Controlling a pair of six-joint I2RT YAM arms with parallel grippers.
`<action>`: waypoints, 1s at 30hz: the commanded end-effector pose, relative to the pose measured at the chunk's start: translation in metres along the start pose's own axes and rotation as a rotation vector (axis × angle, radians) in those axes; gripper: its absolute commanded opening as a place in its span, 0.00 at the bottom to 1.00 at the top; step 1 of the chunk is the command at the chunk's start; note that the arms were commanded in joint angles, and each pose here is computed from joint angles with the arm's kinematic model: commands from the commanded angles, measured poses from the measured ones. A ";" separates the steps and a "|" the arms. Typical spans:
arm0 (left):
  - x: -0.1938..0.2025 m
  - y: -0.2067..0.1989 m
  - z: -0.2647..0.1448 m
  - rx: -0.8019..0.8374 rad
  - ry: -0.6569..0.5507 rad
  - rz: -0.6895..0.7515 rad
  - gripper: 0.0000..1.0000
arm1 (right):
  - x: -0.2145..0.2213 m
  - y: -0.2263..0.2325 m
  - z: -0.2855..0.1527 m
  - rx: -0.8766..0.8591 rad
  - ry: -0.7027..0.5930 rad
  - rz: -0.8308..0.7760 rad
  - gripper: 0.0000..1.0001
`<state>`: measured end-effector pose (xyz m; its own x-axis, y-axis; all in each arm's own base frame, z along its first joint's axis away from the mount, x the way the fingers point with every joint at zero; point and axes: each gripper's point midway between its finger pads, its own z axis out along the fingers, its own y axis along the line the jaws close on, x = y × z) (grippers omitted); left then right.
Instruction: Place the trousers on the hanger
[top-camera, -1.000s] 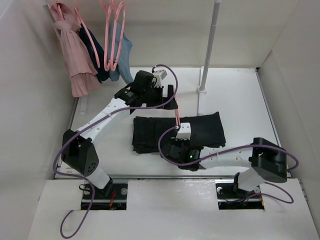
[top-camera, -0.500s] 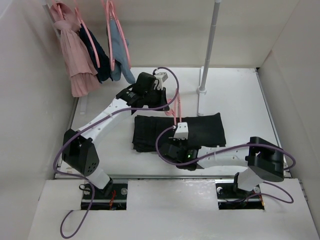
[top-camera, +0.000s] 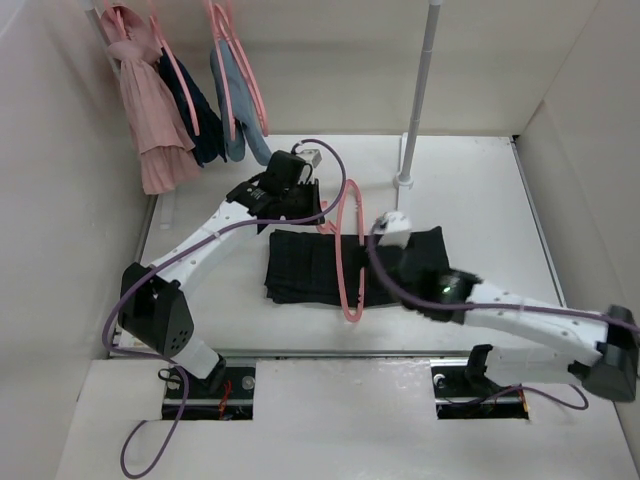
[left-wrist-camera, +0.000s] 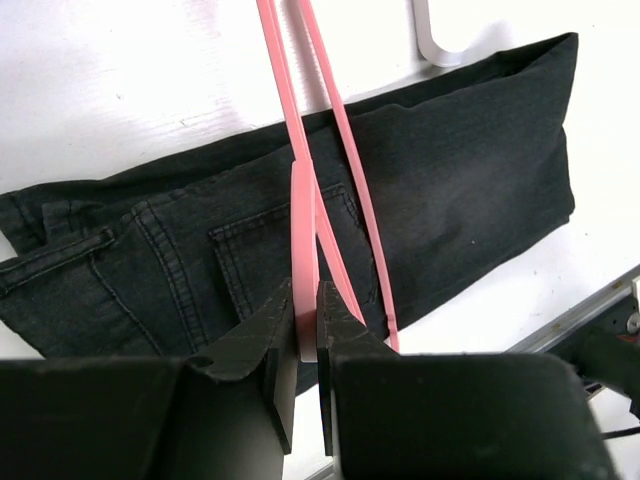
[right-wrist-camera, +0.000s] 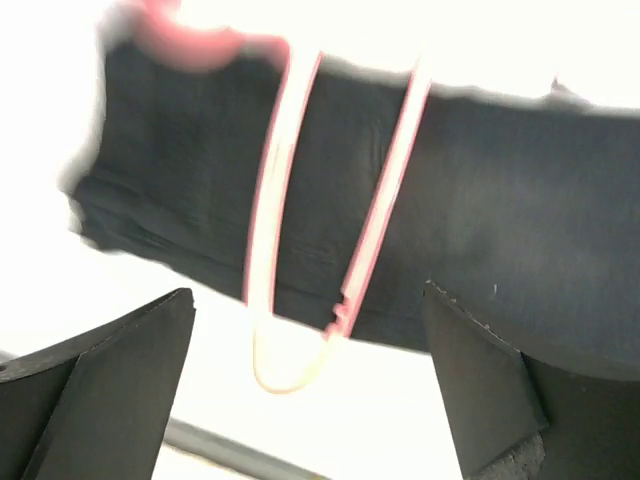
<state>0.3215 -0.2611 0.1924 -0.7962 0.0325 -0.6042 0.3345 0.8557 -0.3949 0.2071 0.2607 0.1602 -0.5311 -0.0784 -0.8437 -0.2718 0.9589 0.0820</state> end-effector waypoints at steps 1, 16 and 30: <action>0.003 0.007 -0.008 -0.031 -0.010 -0.004 0.00 | -0.062 -0.039 -0.005 -0.090 -0.021 0.188 1.00; -0.001 0.005 -0.011 -0.024 -0.027 -0.001 0.00 | 0.052 -0.233 0.083 0.201 0.446 0.634 1.00; -0.001 0.005 -0.011 -0.024 -0.027 0.008 0.00 | 0.054 -0.218 0.103 0.116 0.503 0.562 0.00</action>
<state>0.3226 -0.2587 0.1909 -0.7969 0.0228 -0.6036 0.3202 0.8633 -0.3901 0.3032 0.0553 0.0258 -0.8564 0.4224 -0.2969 0.3265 0.8886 0.3221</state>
